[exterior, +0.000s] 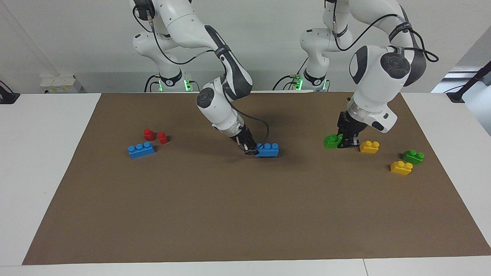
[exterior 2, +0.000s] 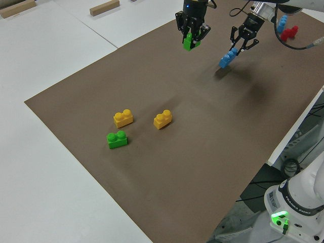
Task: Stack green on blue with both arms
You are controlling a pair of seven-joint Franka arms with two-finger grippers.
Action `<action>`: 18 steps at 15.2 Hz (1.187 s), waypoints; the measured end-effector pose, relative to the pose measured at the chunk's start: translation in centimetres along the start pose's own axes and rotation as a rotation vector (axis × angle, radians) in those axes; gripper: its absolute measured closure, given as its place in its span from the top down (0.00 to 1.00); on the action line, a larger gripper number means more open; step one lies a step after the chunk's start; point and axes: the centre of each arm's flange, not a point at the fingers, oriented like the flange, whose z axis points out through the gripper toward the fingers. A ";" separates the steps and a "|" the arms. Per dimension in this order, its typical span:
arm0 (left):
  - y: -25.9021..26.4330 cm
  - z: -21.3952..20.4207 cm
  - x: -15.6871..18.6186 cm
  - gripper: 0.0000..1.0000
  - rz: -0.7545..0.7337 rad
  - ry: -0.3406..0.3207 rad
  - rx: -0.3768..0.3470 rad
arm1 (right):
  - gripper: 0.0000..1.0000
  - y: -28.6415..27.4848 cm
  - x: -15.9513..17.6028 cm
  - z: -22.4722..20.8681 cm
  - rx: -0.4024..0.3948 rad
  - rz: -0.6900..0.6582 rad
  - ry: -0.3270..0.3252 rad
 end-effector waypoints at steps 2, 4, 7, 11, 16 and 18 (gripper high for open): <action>-0.6 1.3 -3.1 0.34 -0.028 -0.010 -0.044 | 0.34 0.3 0.7 0.4 0.005 -0.006 -0.016; -2.2 3.3 -6.7 0.34 -0.032 -0.021 -0.079 | 0.34 0.6 1.3 0.9 0.005 -0.009 -0.031; -4.4 5.6 -11.1 0.34 -0.026 -0.034 -0.098 | 0.34 0.7 1.6 1.6 0.013 -0.013 -0.024; -6.6 8.0 -14.8 0.34 -0.023 -0.043 -0.100 | 0.34 0.9 1.4 1.9 0.012 -0.018 -0.022; -8.7 11.0 -16.8 0.34 -0.006 -0.034 -0.083 | 0.34 1.0 1.4 1.9 0.011 -0.017 -0.022; -9.2 11.8 -17.0 0.34 -0.012 -0.025 -0.095 | 0.34 1.0 1.4 1.9 0.011 -0.017 -0.022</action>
